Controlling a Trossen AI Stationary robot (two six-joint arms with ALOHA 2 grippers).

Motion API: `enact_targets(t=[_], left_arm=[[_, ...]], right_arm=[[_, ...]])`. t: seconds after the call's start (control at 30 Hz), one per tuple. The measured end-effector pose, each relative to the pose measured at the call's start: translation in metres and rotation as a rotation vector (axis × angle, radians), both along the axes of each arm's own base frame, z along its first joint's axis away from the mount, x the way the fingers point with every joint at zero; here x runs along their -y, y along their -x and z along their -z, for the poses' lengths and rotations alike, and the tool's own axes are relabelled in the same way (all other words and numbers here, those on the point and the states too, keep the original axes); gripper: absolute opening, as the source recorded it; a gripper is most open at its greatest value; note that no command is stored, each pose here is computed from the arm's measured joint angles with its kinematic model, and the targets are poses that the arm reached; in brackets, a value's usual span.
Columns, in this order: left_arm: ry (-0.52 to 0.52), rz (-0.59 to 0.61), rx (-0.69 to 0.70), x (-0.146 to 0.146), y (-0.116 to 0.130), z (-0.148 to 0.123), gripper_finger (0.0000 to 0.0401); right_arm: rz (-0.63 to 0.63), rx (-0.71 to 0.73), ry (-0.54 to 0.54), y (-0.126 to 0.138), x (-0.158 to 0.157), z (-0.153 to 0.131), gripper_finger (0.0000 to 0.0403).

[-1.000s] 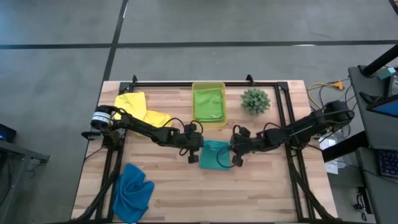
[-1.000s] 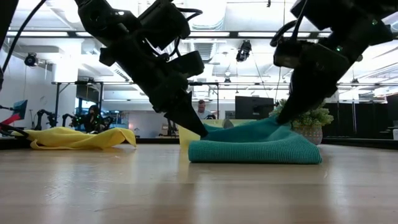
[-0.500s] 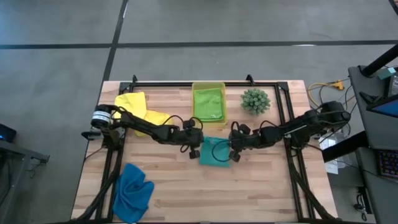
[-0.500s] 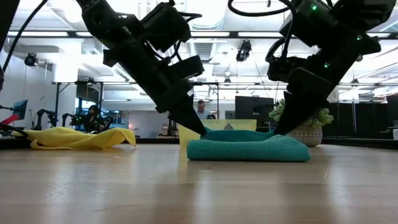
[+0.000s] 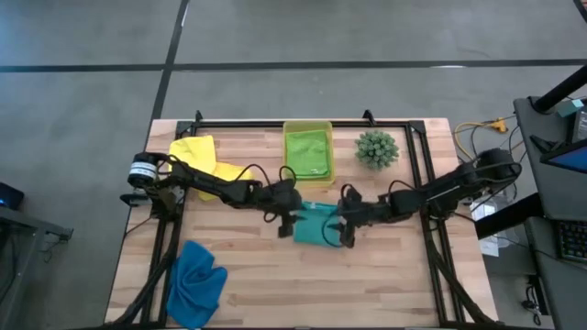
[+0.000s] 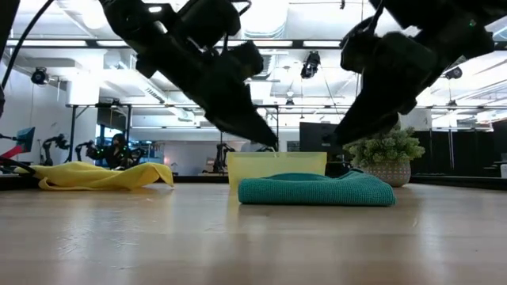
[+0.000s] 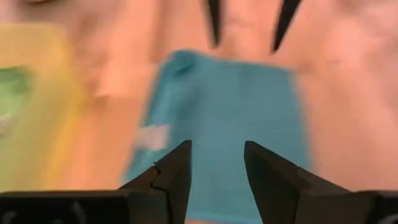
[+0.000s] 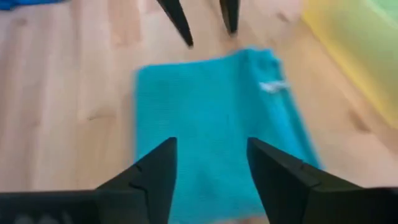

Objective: Fold microfiber towels
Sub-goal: Put the light blue microfiber cloth into the yellow bin

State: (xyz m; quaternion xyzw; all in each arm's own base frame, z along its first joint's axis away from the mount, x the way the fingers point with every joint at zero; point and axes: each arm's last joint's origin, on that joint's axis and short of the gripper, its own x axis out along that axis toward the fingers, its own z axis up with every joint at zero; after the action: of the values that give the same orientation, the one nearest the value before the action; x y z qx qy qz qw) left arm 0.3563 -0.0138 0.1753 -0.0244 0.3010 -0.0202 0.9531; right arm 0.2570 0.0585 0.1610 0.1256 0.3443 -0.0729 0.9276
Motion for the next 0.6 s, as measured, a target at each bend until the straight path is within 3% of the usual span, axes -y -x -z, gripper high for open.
enact_targets(t=[0.1, 0.37, 0.6], left_arm=[[0.020, 0.052, 0.015, 0.004, -0.003, 0.003, 0.0134], [0.019, 0.052, -0.035, 0.004, -0.006, 0.022, 0.0134], [0.017, 0.049, -0.085, 0.004, -0.006, 0.036, 0.0133]], right_arm=[[-0.037, -0.010, 0.016, -0.004, -0.008, 0.008, 0.0222], [-0.069, -0.122, 0.083, -0.012, -0.014, 0.037, 0.0308], [-0.032, -0.125, 0.066, -0.013, -0.014, 0.039, 0.0347]])
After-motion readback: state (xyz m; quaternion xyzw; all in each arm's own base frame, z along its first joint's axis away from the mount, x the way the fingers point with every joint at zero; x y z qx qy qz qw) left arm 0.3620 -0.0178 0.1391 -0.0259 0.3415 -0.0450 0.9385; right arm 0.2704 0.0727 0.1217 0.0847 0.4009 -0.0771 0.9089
